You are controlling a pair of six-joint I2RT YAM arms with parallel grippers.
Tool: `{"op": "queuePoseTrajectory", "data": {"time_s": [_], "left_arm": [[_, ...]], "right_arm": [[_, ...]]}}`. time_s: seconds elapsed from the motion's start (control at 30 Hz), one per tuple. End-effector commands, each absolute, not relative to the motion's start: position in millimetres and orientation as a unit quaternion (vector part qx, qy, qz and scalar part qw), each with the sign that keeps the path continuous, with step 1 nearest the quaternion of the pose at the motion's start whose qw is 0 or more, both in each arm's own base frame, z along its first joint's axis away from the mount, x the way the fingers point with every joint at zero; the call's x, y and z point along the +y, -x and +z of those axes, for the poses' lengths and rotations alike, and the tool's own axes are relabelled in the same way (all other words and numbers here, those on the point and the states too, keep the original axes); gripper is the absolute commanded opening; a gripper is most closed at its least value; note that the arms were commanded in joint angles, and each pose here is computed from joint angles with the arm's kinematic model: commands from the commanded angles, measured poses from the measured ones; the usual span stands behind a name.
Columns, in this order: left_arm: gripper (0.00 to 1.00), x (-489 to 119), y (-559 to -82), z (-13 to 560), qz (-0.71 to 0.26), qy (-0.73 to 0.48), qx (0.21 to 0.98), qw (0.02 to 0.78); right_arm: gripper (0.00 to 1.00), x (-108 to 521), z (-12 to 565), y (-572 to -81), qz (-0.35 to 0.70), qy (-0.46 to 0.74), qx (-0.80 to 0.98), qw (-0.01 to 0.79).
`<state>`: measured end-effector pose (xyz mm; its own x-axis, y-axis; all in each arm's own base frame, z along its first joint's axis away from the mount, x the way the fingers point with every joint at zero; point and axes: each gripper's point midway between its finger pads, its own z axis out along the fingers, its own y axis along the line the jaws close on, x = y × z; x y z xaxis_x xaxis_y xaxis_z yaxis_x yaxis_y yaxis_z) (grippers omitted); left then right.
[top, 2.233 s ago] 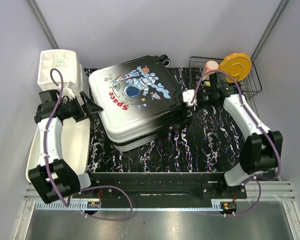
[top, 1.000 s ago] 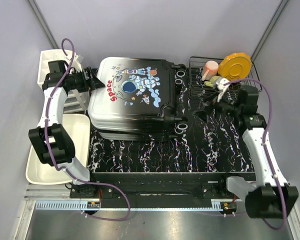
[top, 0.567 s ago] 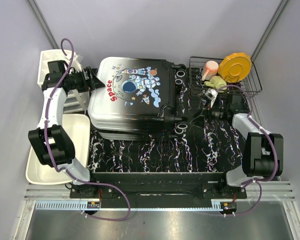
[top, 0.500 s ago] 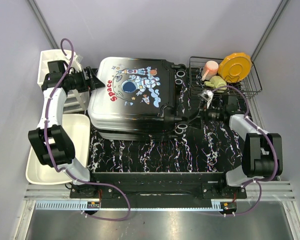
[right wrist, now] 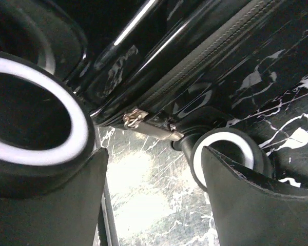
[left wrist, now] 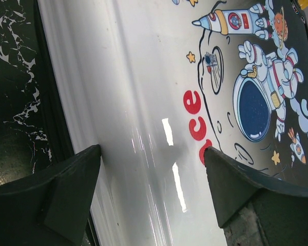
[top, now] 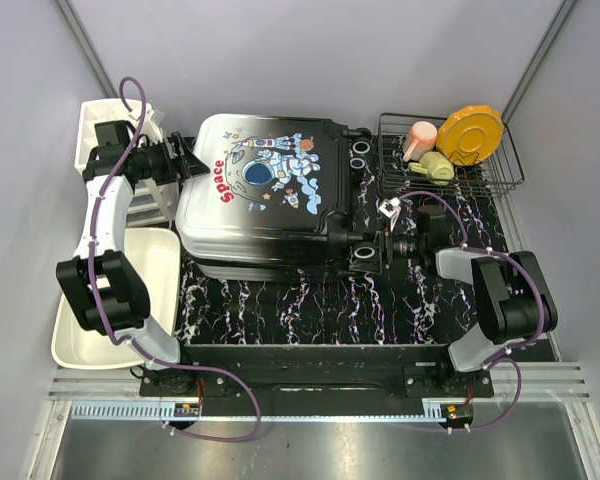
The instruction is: Open, take out, and arrange the luggage
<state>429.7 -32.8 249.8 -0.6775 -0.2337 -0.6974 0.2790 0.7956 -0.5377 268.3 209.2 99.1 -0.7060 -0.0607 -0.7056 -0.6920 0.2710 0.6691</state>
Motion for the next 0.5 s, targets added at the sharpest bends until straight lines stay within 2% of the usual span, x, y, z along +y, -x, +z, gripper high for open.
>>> {"op": "queuePoseTrajectory", "data": {"time_s": [0.0, 0.33, 0.43, 0.47], "left_arm": [[0.85, -60.9, -416.7, 284.5, -0.364, -0.056, 0.829, 0.421], [0.85, -59.5, -412.9, 274.6, -0.357, -0.055, 0.835, 0.415], [0.85, -59.2, -412.3, 272.1, -0.355, -0.055, 0.837, 0.412], [0.85, -59.2, -411.9, 271.4, -0.355, -0.055, 0.838, 0.411]], "right_arm": [[0.82, 224.4, 118.3, -299.5, 0.538, 0.254, 0.718, 0.361], [0.82, 234.5, 117.3, -299.7, 0.555, 0.278, 0.678, 0.395], [0.77, 237.4, 121.0, -293.9, 0.559, 0.297, 0.661, 0.402], [0.70, 237.8, 120.9, -292.7, 0.560, 0.299, 0.659, 0.402]]}}
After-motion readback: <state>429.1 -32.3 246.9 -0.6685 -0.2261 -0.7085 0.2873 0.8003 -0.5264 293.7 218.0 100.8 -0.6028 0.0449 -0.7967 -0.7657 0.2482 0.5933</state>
